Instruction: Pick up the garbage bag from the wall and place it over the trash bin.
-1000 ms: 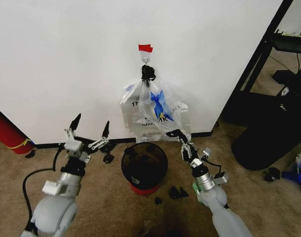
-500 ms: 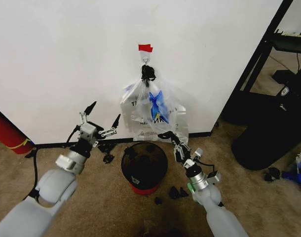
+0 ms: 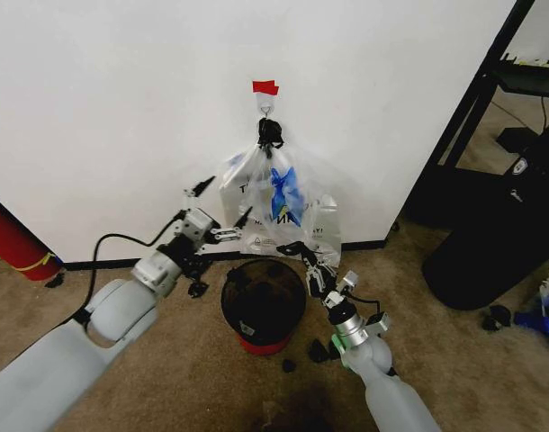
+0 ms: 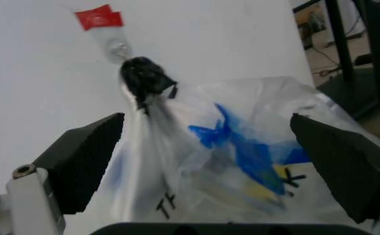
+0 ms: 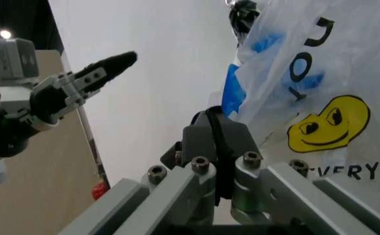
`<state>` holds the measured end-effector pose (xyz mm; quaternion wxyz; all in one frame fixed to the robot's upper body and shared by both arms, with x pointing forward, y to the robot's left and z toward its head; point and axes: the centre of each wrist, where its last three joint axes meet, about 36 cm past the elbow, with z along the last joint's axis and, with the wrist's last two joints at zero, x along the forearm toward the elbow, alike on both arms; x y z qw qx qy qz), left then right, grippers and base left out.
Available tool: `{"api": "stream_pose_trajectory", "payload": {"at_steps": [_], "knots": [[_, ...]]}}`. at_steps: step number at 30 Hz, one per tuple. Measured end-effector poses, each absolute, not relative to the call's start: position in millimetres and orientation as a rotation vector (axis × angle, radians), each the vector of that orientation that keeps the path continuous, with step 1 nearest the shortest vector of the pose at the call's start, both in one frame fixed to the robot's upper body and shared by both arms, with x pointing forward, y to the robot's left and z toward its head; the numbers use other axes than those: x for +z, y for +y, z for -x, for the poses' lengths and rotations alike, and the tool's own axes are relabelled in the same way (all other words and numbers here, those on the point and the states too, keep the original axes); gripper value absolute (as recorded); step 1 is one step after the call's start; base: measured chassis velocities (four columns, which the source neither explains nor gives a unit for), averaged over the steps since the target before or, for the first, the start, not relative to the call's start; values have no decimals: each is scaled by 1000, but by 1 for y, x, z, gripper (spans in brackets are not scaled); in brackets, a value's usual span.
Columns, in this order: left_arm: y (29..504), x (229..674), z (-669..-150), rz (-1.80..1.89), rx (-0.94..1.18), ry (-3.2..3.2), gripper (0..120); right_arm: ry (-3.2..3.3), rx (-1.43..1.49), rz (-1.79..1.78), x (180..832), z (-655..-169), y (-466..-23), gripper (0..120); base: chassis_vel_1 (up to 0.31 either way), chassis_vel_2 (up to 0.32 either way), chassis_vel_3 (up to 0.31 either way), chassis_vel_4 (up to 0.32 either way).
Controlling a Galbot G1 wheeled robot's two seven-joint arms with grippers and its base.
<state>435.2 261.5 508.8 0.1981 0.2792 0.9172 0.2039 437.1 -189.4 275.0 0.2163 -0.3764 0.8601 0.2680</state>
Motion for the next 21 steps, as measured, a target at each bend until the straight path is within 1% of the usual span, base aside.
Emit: {"api": "stream_pose_trajectory", "payload": {"at_steps": [8, 16, 18, 21], "knots": [[232, 511, -472, -896, 648, 2517, 100, 2387, 743, 1038, 273, -438, -187, 0, 0, 0, 0, 0], [204, 517, -489, -1037, 716, 2489, 100, 2389, 732, 1029, 272, -440, -188, 0, 0, 0, 0, 0], [202, 521, -492, -1079, 789, 2474, 100, 2387, 732, 1028, 272, -442, -188, 0, 0, 0, 0, 0], [207, 523, -499, -1093, 955, 2428, 100, 2385, 731, 1030, 273, -442, -188, 0, 0, 0, 0, 0]]}}
